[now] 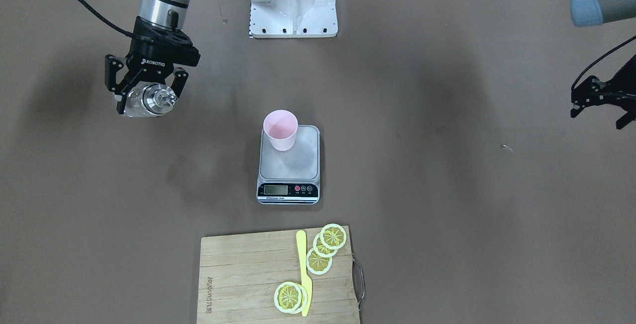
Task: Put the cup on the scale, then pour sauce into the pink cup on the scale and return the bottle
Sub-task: 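Carry the upright dispenser with the right gripper back to its spot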
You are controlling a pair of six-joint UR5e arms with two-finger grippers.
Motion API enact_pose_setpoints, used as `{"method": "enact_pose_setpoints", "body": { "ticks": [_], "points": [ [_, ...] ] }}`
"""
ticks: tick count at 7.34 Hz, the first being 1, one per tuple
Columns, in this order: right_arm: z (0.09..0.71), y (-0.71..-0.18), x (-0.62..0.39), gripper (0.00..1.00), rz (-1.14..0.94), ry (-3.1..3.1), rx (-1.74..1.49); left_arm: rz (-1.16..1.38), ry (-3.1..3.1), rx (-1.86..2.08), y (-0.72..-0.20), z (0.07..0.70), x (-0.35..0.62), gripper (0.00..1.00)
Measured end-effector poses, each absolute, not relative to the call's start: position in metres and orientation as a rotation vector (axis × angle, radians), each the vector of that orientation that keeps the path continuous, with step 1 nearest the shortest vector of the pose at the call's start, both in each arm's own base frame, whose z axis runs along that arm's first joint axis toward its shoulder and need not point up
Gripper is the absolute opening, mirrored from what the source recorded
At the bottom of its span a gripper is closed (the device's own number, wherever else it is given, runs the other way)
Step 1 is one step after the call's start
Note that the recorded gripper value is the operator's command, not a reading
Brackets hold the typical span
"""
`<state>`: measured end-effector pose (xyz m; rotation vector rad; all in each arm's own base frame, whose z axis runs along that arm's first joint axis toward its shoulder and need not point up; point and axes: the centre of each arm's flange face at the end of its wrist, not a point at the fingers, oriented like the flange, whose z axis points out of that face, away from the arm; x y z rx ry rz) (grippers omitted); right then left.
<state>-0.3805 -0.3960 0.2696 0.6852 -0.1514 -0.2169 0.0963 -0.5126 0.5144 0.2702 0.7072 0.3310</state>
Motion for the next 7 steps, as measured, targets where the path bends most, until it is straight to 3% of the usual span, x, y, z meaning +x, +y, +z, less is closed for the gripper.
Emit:
{"method": "enact_pose_setpoints", "body": {
  "ticks": [7],
  "points": [
    [0.339, -0.400, -0.329, 0.00, -0.178, -0.341, 0.745, 0.330, 0.707, 0.291, -0.510, 0.504, 0.093, 0.97]
  ]
}}
